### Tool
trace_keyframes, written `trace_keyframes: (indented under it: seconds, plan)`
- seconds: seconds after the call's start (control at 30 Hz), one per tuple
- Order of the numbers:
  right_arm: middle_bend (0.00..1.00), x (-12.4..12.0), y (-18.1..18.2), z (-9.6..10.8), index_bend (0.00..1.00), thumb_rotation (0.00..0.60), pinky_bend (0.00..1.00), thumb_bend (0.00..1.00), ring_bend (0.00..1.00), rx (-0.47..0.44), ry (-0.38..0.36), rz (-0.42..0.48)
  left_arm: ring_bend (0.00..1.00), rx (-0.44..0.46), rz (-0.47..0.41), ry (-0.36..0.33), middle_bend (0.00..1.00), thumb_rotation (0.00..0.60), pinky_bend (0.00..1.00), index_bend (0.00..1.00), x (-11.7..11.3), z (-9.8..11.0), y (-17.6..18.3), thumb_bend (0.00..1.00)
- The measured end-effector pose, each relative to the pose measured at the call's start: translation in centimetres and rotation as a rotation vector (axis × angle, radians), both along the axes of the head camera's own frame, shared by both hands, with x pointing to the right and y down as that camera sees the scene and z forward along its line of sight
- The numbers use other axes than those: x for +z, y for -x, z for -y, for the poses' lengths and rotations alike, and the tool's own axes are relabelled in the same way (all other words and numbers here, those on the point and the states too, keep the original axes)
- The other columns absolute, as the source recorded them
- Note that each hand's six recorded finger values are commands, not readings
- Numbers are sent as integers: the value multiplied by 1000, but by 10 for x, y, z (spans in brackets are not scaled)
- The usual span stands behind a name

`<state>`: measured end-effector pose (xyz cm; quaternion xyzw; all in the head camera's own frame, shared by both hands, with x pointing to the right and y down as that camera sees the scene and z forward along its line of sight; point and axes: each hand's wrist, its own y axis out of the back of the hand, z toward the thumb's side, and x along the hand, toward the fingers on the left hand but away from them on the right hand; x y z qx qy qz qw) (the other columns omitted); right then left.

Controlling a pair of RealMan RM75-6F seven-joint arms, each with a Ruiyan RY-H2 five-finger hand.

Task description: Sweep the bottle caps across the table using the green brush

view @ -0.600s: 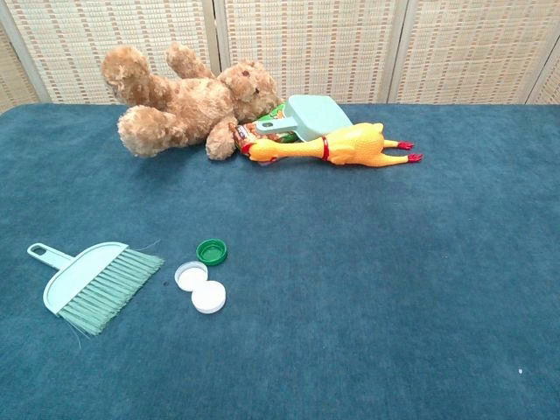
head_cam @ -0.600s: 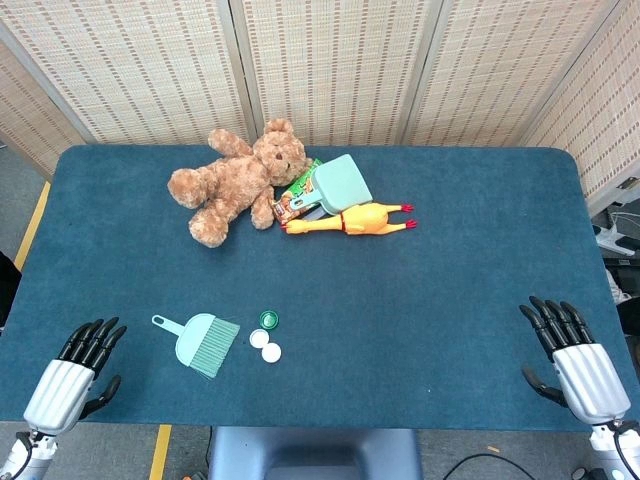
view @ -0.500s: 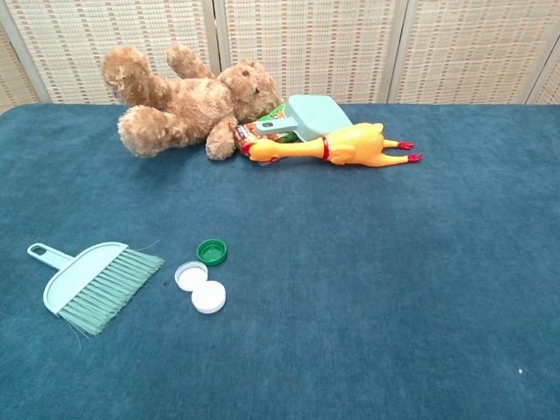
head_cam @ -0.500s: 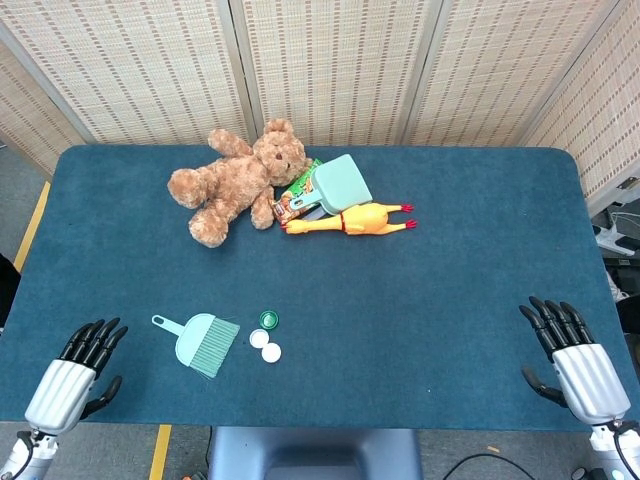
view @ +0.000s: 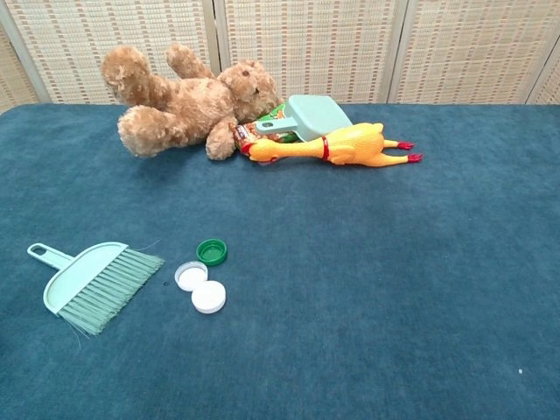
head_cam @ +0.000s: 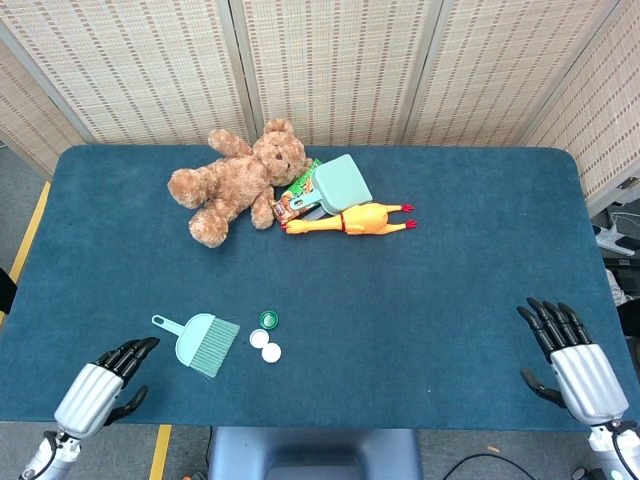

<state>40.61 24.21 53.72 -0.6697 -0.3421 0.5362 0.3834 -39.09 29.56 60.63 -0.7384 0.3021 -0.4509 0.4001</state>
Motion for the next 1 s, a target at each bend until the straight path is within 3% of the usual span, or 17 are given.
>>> trace_keyframes:
  seconds: [0.07, 0.13, 0.23, 0.47, 0.63, 0.73, 0.77, 0.9, 1.0]
  plan:
    - [0, 0, 0, -1, 0, 600, 0, 198, 0, -2, 0, -4, 317, 35, 43, -23, 374, 600, 523, 103, 6, 6, -2, 413]
    - [0, 1, 1, -1, 0, 600, 0, 198, 0, -4, 2, -8, 507, 73, 90, -45, 637, 600, 644, 113, 13, 15, -5, 413]
    - [0, 3, 2, -2, 0, 600, 0, 198, 0, -7, 7, -14, 712, 123, 159, -63, 861, 600, 814, 141, 28, 32, -9, 412]
    - [0, 8, 1, -1, 0, 600, 0, 198, 0, -3, 20, -32, 751, 176, 267, -80, 874, 600, 856, 260, 59, 68, -12, 413]
    - [0, 9, -1, 0, 0, 600, 0, 198, 0, 5, 18, -39, 802, 198, 303, -87, 929, 600, 896, 318, 75, 78, -14, 412]
    - [0, 10, -1, 0, 0, 600, 0, 198, 0, 4, 21, -42, 803, 212, 317, -77, 842, 600, 906, 287, 81, 78, -14, 408]
    - [0, 11, -1, 0, 0, 600, 0, 198, 0, 4, 24, -43, 793, 216, 319, -79, 779, 600, 905, 271, 82, 77, -15, 406]
    - [0, 12, -1, 1, 0, 600, 0, 198, 0, 5, 26, -46, 720, 205, 319, -90, 335, 600, 898, 180, 83, 79, -16, 394]
    - [0, 11, -1, 1, 0, 600, 0, 198, 0, 7, 23, -47, 719, 200, 326, -71, 237, 600, 899, 168, 88, 79, -16, 394]
